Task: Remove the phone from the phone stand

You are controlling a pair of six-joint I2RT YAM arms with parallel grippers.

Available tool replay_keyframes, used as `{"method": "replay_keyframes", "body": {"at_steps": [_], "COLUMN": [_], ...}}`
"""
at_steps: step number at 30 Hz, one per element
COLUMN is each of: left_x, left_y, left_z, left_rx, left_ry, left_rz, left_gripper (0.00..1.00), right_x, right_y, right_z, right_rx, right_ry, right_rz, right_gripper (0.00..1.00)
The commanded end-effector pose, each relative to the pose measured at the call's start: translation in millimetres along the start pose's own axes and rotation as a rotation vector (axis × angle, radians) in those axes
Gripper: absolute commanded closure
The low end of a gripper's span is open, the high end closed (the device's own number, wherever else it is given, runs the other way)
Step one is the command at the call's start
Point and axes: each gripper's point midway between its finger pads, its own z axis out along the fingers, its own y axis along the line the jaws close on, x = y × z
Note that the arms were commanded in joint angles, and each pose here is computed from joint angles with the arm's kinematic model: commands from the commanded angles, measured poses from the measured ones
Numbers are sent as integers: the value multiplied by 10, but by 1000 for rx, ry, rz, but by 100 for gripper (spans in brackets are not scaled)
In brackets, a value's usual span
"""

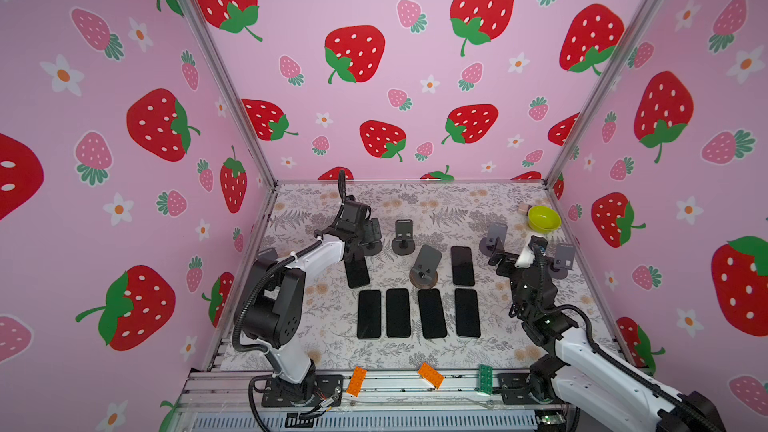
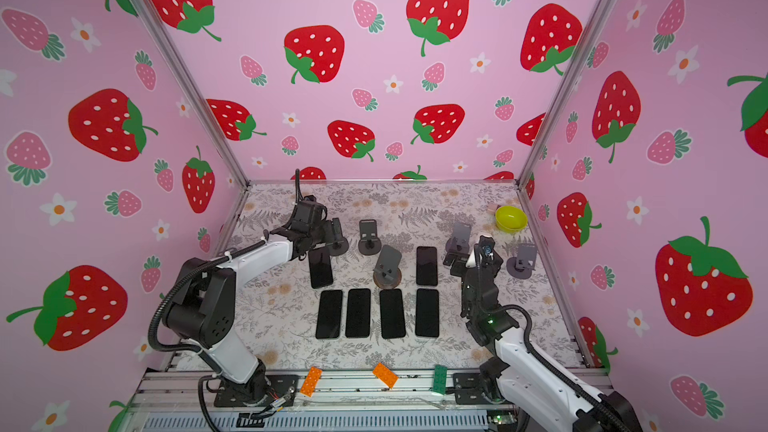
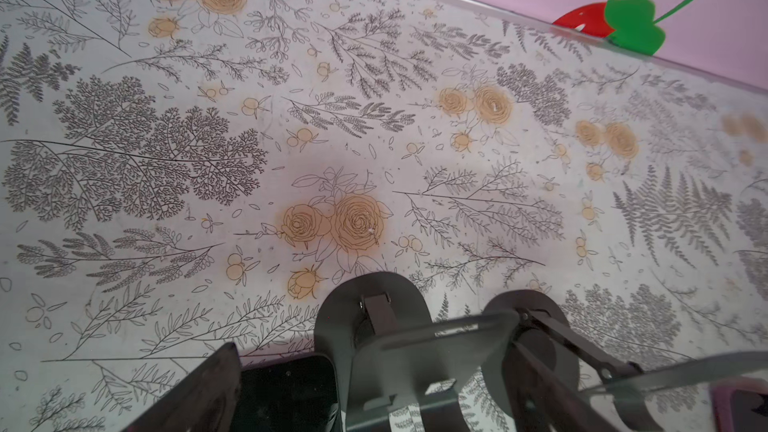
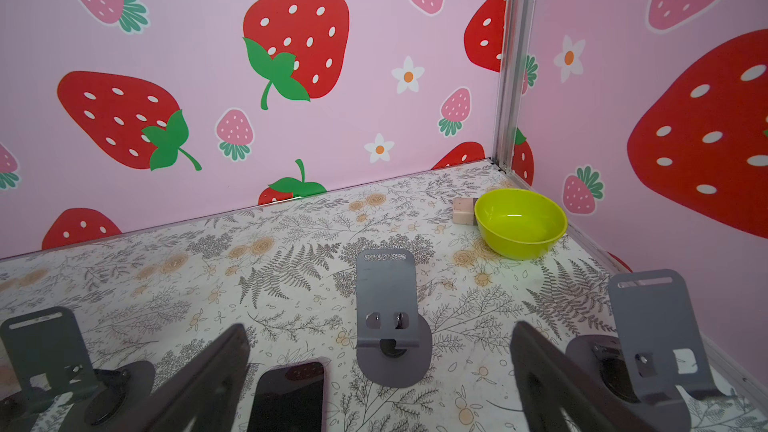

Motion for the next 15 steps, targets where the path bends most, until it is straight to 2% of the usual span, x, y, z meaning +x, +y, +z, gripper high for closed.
{"method": "replay_keyframes", "body": {"at_steps": [1,3,6,12,15], "left_x": [-63,-90,-126,-131,-138], "left_y": [-42,-83,-117,-185,-230], "left_z": [73,117,183,267,291], "left_rx": [-24,-17,-18,-5,11], "left_ry": [9,7,7,22,29], "left_rz": [29,32,36,30,24], "left_gripper": [0,4,18,22,35], "right_x": [-196,-192,-179,-181,-178], "right_y": [41,54,73,74,72], "right_z": [7,7,7,-2,5], "right_rx": [-12,-20,-31,-35,-32], "right_ry": [-41,-41,-36,-38,-37], "right_rz": [10,10,10,-5,-16], "right_gripper": [0,0,0,0,0]}}
